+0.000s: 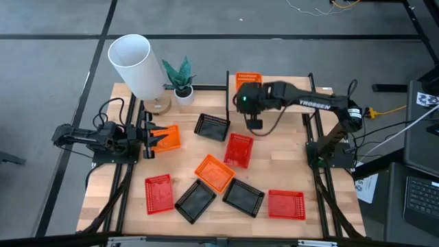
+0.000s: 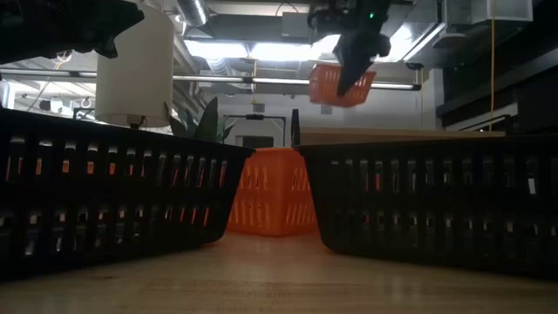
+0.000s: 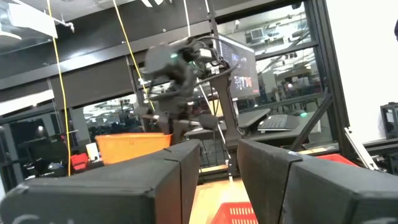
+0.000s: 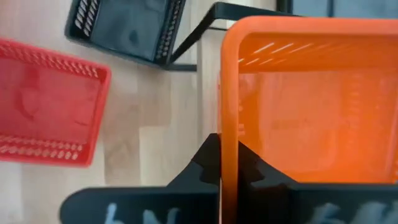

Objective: Stack baskets on shelf by color
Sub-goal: Put the right orange basket on the shelf, then put the top red basket on the shelf

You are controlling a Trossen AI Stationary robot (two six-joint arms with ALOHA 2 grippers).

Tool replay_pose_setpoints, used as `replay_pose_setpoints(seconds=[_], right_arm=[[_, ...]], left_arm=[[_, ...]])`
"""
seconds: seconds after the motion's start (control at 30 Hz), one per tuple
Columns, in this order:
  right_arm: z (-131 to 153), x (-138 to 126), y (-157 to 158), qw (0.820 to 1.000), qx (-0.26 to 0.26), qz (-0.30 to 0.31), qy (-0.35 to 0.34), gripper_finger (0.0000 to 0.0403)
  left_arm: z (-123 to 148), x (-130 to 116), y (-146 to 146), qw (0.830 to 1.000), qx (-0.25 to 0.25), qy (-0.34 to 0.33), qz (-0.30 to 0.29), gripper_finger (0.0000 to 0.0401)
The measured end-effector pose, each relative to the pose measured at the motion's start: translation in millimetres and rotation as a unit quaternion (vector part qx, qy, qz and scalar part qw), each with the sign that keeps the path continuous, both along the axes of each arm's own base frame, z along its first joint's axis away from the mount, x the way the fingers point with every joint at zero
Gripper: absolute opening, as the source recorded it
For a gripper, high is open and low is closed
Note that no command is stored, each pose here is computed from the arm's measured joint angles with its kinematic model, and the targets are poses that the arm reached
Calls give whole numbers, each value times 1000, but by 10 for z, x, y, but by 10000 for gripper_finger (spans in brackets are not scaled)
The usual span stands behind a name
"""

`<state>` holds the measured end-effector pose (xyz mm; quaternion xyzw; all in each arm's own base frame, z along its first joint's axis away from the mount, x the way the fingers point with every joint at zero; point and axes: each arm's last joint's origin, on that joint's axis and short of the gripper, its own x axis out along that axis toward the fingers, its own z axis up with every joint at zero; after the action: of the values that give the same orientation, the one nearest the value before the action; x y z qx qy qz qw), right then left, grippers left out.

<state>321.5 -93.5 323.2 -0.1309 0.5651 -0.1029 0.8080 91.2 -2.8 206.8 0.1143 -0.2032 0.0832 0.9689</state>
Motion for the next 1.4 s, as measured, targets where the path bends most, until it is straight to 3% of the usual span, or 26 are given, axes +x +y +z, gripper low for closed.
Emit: replay_pose_setpoints(seconds=[0.17,0.63,0.83,1.1,1.4], right_arm=[[-69,-26,-219,998,59,7,-34,0],[-279,2,-288,998,50,13,-47,13],[-282,-2,-311,998,45,8,-49,42],[-265,-12,-328,998,36,-2,-44,111],[61,35,-224,997,37,-3,-74,140]], left_arm=[[0,0,0,1000,0,0,0,103],[0,0,0,1000,0,0,0,105],[0,0,0,1000,0,0,0,103],[0,0,0,1000,0,0,0,103],[1,0,0,1000,0,0,0,103]])
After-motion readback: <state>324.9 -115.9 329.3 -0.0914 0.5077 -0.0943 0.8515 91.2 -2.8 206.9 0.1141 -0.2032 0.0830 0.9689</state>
